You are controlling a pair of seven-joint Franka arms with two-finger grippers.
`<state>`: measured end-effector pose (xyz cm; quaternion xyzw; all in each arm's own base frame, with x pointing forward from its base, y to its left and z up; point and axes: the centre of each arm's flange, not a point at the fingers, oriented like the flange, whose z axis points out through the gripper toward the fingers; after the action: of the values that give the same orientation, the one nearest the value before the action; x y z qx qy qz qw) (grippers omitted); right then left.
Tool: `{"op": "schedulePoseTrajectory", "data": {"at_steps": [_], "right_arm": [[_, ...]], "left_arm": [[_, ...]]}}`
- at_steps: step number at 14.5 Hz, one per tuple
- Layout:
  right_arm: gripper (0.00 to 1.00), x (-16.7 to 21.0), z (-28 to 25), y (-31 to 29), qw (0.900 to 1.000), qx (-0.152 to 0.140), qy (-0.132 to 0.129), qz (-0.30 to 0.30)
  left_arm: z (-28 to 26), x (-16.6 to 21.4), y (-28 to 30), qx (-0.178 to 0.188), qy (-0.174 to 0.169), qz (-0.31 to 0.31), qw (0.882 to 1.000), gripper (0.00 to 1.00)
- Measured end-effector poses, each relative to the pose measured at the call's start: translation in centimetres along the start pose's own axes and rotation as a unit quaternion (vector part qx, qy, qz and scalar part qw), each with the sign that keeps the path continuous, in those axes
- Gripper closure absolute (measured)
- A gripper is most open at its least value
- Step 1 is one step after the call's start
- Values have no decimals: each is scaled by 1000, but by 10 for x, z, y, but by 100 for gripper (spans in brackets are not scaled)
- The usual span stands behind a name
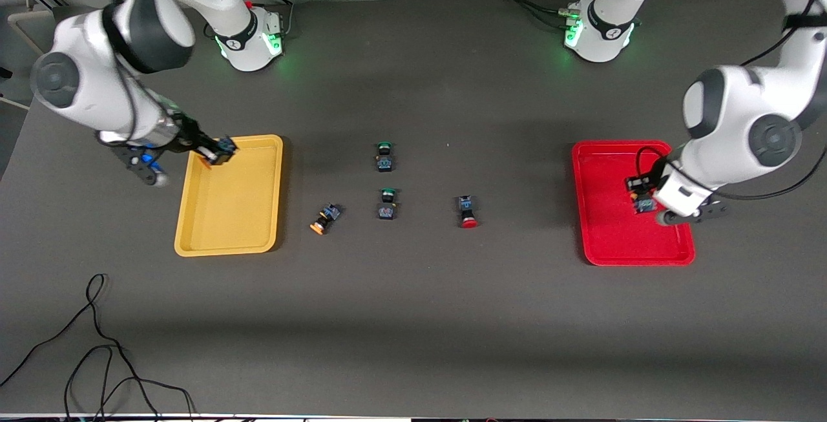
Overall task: Place red and yellow buttons in trays
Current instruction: 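Place the orange button in the yellow tray while the left gripper fills the red tray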
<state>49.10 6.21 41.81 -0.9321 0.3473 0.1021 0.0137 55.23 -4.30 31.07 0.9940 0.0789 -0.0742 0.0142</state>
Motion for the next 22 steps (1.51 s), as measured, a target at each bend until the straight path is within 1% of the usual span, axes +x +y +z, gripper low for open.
{"op": "schedulePoseTrajectory", "data": {"at_steps": [2,3,5,6,7,9,10,11,13,16,18,20,22], "right_arm": [[59,21,17,25,1000,0,-10,-9],[59,32,28,38,1000,5,-9,-14],[59,51,58,63,1000,18,3,-25],[59,56,76,71,999,20,12,-31],[59,57,97,75,999,18,20,-34],[59,57,139,79,999,6,39,-33],[59,58,157,80,998,-2,48,-34],[59,58,174,80,998,-13,53,-35],[59,57,196,77,998,-27,50,-34],[59,38,219,52,998,-23,46,-36],[59,28,229,42,998,-29,46,-44],[59,29,231,42,997,-31,48,-44],[59,32,229,45,997,-30,48,-47]], "left_arm": [[55,5,5,5,9,17,1000,67],[77,7,5,6,10,23,1000,67],[103,12,2,8,7,28,1000,67],[107,12,0,11,5,30,999,67],[107,13,-1,13,5,33,999,61],[101,14,0,17,4,37,999,41],[93,15,-1,21,-1,40,999,34],[79,17,-1,26,-9,44,999,19],[32,22,-1,37,-24,46,998,0],[-61,22,2,47,-25,40,998,0],[-106,19,13,30,-16,37,999,0],[-116,15,39,11,-9,45,999,0],[-113,9,86,2,6,42,999,0]]}}
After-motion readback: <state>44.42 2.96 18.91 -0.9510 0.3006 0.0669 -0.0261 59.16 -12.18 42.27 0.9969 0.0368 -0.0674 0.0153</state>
